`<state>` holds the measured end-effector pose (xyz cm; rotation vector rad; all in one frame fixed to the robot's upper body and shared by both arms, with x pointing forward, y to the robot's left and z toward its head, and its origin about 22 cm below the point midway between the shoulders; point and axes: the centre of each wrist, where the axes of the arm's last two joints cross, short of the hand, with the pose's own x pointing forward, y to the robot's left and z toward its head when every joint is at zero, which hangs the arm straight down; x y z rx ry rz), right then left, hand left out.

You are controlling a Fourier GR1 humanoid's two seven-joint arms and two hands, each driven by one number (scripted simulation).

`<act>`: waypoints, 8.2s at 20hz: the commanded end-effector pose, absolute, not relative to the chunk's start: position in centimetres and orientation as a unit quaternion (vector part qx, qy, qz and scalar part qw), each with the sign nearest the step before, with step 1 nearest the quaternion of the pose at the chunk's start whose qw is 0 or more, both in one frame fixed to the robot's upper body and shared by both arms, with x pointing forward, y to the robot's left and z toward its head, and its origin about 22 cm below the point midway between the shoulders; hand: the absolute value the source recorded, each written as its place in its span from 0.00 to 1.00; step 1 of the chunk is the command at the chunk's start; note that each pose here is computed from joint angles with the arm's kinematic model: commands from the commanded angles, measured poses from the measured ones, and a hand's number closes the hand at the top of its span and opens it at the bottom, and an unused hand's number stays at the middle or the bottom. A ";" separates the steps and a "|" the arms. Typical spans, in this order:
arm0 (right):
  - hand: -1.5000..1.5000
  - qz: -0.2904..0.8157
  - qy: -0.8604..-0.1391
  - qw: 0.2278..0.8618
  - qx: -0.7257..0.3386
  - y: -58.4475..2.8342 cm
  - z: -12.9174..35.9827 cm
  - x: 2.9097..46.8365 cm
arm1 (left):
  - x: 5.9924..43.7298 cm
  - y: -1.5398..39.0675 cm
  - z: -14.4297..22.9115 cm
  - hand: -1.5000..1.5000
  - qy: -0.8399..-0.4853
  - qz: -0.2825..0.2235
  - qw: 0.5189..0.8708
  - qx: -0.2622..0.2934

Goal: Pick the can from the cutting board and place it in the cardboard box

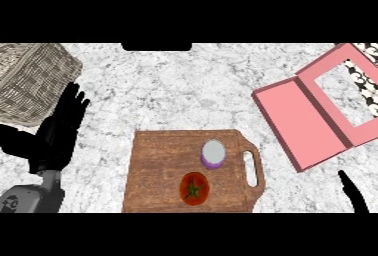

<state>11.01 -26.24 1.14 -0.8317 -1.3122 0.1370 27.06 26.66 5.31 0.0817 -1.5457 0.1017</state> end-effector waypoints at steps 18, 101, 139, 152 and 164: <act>0.00 0.154 -0.501 0.797 -0.299 -15.0 13.5 17.7 | 26.0 26.7 6.7 0.50 -0.699 0.040 0.713 0.022; 1.00 0.454 -0.531 0.638 -0.325 -2.0 1.0 22.0 | 27.0 24.8 5.8 0.50 -0.698 0.033 0.715 0.018; 1.00 0.263 -0.648 0.542 -0.466 -5.5 19.6 26.0 | 26.0 27.1 4.8 0.50 -0.696 0.040 0.716 0.031; 1.00 0.277 -0.595 0.501 -0.564 -16.5 14.6 32.3 | 26.6 26.9 6.6 0.50 -0.694 0.049 0.718 0.026; 0.00 0.441 -0.395 0.624 -0.511 -22.6 10.8 37.7 | 27.0 25.4 5.9 0.50 -0.704 0.038 0.709 0.027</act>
